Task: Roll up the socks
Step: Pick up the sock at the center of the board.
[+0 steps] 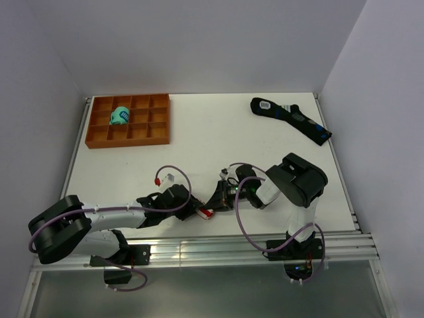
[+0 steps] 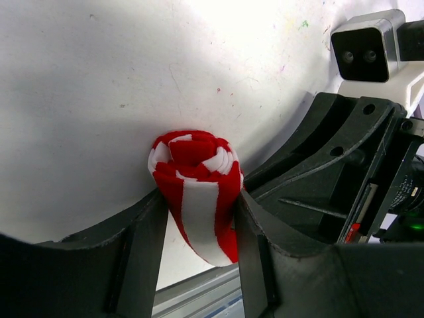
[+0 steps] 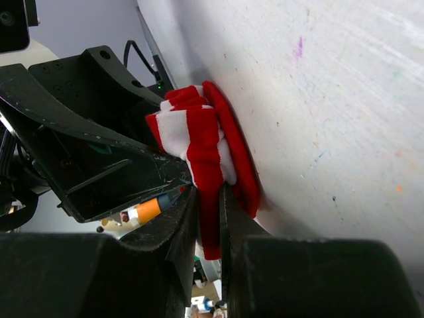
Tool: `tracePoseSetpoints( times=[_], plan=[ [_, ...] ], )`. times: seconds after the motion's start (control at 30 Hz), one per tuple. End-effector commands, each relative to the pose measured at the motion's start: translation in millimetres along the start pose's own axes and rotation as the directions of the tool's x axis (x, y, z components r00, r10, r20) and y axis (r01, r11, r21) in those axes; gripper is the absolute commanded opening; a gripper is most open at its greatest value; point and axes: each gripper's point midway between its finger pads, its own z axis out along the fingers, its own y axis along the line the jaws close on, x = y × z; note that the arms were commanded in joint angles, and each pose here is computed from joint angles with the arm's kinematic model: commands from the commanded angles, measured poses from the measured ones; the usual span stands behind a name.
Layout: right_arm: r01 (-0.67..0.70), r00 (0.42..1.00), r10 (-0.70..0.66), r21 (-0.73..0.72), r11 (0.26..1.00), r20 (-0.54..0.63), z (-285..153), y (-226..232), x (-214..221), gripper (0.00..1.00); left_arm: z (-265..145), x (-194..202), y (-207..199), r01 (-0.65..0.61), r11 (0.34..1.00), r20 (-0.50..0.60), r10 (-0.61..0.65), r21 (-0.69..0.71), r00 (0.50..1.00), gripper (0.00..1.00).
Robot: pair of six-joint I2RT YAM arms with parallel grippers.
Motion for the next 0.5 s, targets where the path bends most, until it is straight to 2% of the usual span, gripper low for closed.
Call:
tracePoseSetpoints(
  times=[0.0, 0.47],
  plan=[
    [-0.331, 0.942, 0.335, 0.194, 0.924, 0.012, -7.8, -53.5, 23.6, 0.13, 4.6, -5.3, 21.3, 0.002, 0.995, 0.045, 0.002, -0.097, 0.999, 0.49],
    [-0.345, 0.934, 0.355, 0.173, 0.922, -0.03, -9.4, -48.3, 31.2, 0.14, 9.2, -13.2, 18.4, 0.026, 0.992, 0.096, -0.014, -0.127, 0.995, 0.48]
  ],
)
